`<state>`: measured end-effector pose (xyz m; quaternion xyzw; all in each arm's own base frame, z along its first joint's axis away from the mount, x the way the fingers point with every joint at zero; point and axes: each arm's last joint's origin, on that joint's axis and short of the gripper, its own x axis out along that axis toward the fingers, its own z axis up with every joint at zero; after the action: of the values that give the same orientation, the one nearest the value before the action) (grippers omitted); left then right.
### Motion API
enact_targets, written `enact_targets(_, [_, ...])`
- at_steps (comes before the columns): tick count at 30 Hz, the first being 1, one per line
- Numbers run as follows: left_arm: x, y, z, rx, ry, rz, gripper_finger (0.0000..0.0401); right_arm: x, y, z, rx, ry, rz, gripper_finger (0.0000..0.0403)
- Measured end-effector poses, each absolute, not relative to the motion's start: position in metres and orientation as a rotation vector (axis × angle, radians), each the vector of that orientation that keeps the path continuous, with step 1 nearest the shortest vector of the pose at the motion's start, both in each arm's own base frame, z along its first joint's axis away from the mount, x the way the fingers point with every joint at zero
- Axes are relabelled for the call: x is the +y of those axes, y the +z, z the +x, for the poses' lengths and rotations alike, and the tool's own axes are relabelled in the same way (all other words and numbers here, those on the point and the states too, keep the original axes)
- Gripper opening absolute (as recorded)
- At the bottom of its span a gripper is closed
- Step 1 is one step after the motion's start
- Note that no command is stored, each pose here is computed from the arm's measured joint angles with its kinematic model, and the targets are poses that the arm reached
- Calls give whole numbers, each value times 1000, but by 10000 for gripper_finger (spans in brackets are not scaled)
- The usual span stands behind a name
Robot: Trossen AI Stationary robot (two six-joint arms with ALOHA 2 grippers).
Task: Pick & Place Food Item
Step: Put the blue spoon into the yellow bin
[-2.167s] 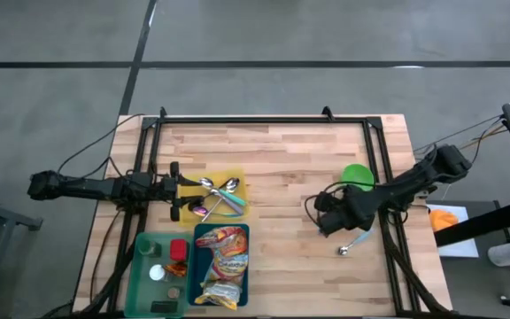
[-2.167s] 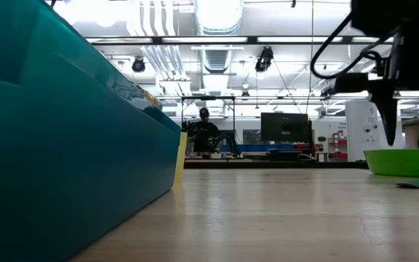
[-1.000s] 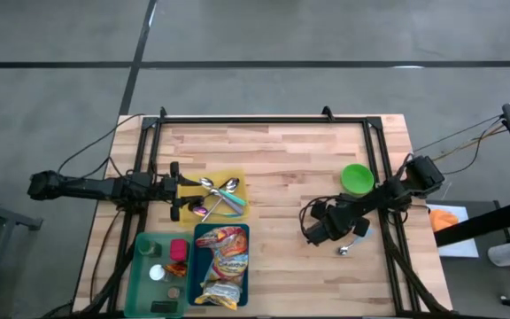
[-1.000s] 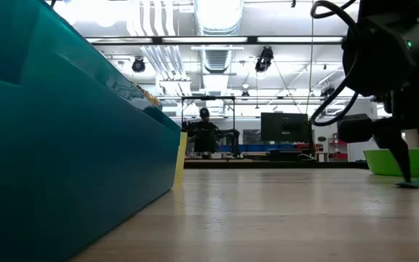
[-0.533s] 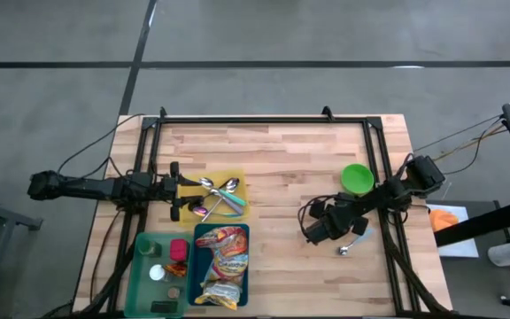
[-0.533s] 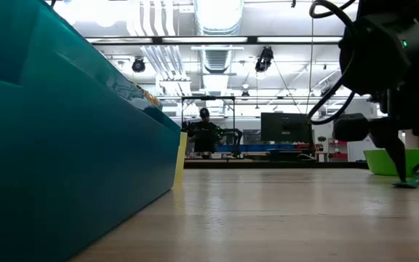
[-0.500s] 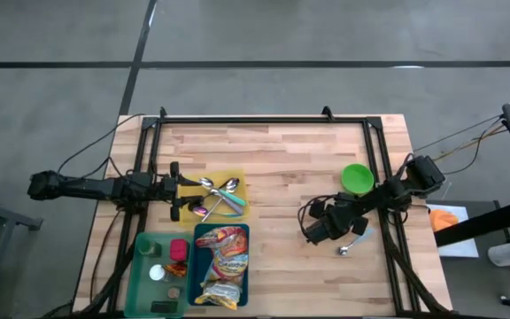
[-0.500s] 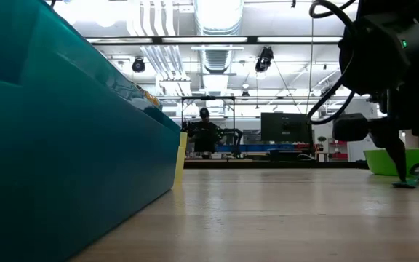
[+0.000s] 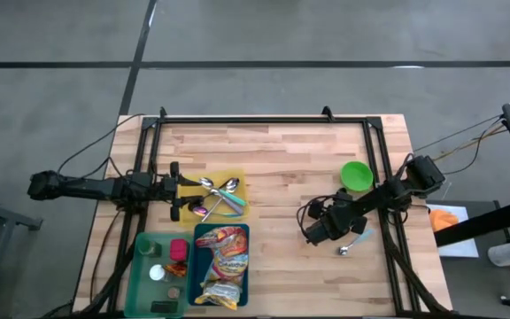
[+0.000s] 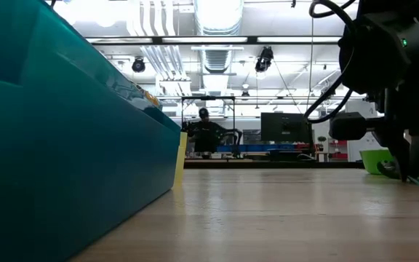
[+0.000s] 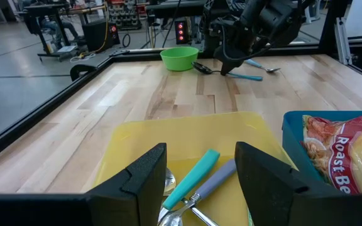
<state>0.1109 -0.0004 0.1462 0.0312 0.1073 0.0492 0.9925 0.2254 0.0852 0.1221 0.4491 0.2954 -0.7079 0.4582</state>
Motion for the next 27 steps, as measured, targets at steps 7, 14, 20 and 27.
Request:
enact_targets(7, [0,146,111,216,99,63,189,85,122,225,727,-1743,1106,30])
enact_targets(14, [0,146,111,215,99,63,189,85,122,225,727,-1743,1106,30])
enact_targets(20, [0,146,111,216,99,63,189,85,122,225,727,-1743,1106,30])
enact_targets(27, [0,146,111,216,99,63,189,84,127,229,677,-1673,1079,31])
